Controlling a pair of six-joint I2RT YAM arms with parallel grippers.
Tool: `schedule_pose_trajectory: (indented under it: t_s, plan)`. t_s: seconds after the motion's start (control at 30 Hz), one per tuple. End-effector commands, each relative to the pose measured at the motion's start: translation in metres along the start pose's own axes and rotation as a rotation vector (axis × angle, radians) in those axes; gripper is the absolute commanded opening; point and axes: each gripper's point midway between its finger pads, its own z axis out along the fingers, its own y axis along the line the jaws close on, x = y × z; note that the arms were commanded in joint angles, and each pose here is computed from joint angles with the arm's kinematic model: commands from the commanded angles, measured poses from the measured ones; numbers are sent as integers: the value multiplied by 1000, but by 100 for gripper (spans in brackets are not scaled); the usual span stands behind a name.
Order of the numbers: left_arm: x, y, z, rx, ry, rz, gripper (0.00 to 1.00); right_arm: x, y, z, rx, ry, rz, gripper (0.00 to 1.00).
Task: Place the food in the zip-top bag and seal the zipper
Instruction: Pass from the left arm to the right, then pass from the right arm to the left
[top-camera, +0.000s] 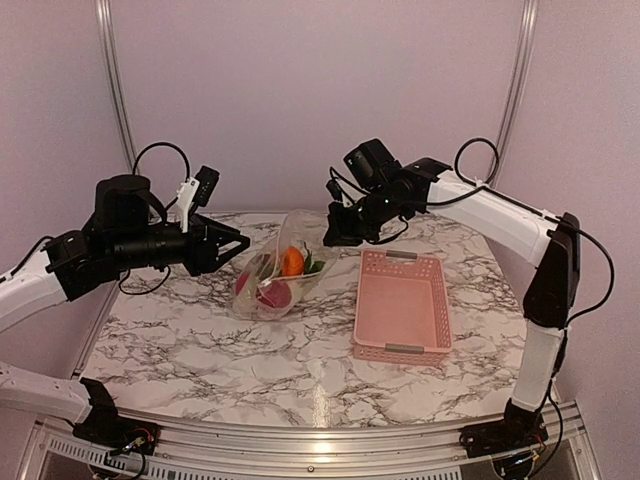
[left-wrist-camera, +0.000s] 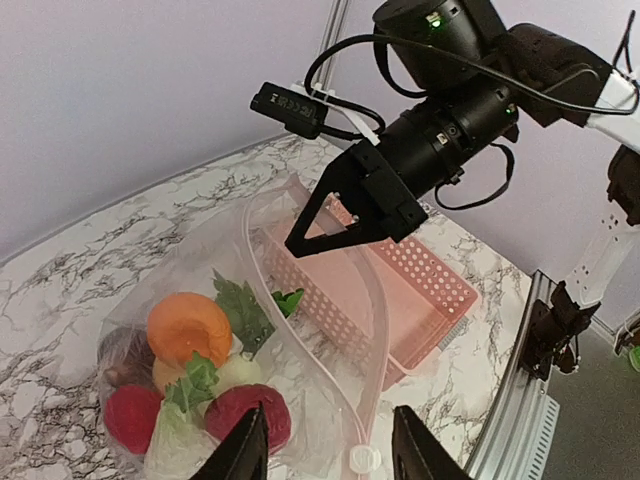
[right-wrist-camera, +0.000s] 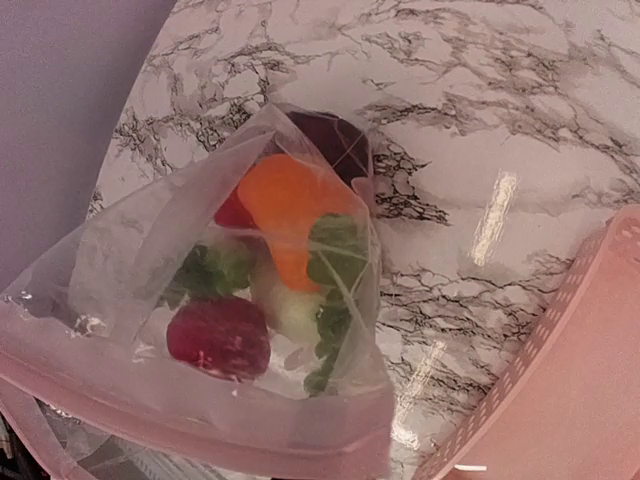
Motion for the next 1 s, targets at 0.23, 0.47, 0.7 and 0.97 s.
schedule_pose_trajectory:
  t_s: [0.23,0.47,0.7,0.97]
  plan:
    - [71,-24,-36,114,-90,306,42,18,4,-18,-155,43,108,0]
    - [69,-25,-5,139,-142,392,46,21,8,-13,-183,73,114,0]
    - [82,-29,22,180,-79,499,55,26,5,-13,-170,88,116,0]
    - [88,-30,41,190,-99,527,49,32,1,-11,-158,99,125,0]
